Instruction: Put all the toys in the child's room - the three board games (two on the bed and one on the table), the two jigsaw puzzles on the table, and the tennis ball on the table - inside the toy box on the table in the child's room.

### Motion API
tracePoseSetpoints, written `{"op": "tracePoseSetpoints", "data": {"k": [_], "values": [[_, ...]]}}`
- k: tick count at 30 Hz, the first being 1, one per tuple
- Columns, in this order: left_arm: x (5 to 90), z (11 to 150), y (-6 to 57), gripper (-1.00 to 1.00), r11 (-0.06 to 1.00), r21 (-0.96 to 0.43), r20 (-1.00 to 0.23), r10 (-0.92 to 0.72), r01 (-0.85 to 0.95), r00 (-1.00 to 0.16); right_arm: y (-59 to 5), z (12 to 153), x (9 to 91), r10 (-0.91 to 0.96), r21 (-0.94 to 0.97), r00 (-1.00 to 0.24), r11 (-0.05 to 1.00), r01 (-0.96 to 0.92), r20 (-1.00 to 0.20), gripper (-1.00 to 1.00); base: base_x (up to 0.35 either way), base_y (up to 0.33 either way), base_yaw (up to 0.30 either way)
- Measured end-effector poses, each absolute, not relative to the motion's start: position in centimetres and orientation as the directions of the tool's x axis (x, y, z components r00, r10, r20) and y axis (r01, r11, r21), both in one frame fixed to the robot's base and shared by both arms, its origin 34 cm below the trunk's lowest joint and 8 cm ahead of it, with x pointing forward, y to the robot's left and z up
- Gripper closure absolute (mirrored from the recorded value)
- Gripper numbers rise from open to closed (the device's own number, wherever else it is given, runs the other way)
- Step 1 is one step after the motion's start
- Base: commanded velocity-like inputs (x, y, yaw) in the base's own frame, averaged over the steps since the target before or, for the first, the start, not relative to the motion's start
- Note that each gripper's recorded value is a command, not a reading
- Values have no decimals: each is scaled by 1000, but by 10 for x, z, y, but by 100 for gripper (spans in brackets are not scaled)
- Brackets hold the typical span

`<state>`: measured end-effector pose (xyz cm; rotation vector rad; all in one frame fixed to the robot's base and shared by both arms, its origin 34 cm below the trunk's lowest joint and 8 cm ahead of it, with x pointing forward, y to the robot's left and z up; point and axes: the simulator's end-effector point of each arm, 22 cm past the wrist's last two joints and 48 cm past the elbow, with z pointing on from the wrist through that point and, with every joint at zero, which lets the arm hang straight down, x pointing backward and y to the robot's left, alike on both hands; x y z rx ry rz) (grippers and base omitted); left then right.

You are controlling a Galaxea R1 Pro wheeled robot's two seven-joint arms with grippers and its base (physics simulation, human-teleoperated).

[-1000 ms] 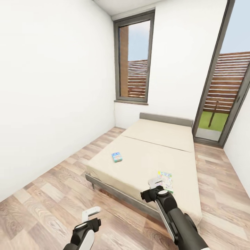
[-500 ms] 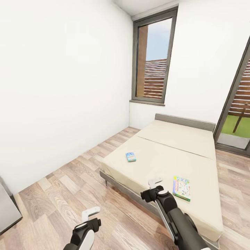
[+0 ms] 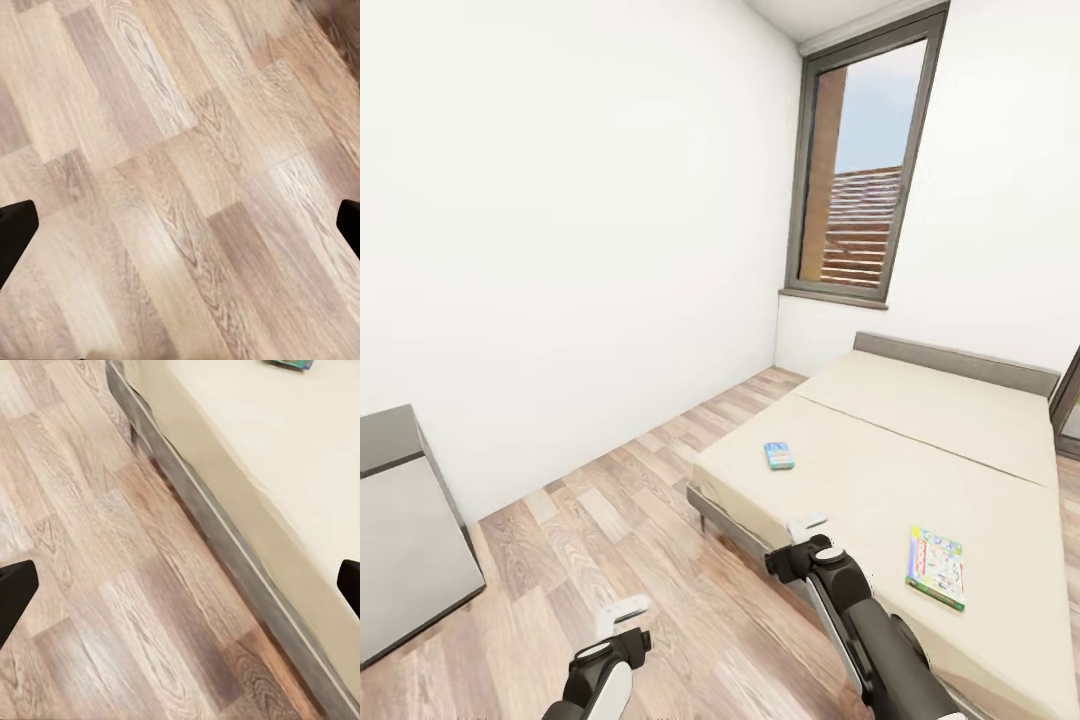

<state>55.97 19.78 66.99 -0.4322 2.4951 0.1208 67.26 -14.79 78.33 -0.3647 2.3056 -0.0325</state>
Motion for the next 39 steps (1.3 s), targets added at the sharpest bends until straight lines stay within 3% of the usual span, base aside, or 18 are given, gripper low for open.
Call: {"op": "tracePoseSetpoints", "data": {"k": [22, 32, 39], "values": [[560, 670, 198, -100, 942, -13, -576, -281, -335, -768, -148, 783, 672, -272, -136, -650, 958, -252, -710, -100, 0, 0, 291], [560, 670, 198, -100, 943, -10, -577, -277, -332, -769, -148, 783, 673, -271, -136, -651, 958, -251, -710, -100, 7, -146, 46], [560, 670, 200, -100, 942, -9, -577, -278, -334, -768, -151, 783, 673, -266, -134, -653, 960, -246, -709, -100, 239, -141, 1]]}}
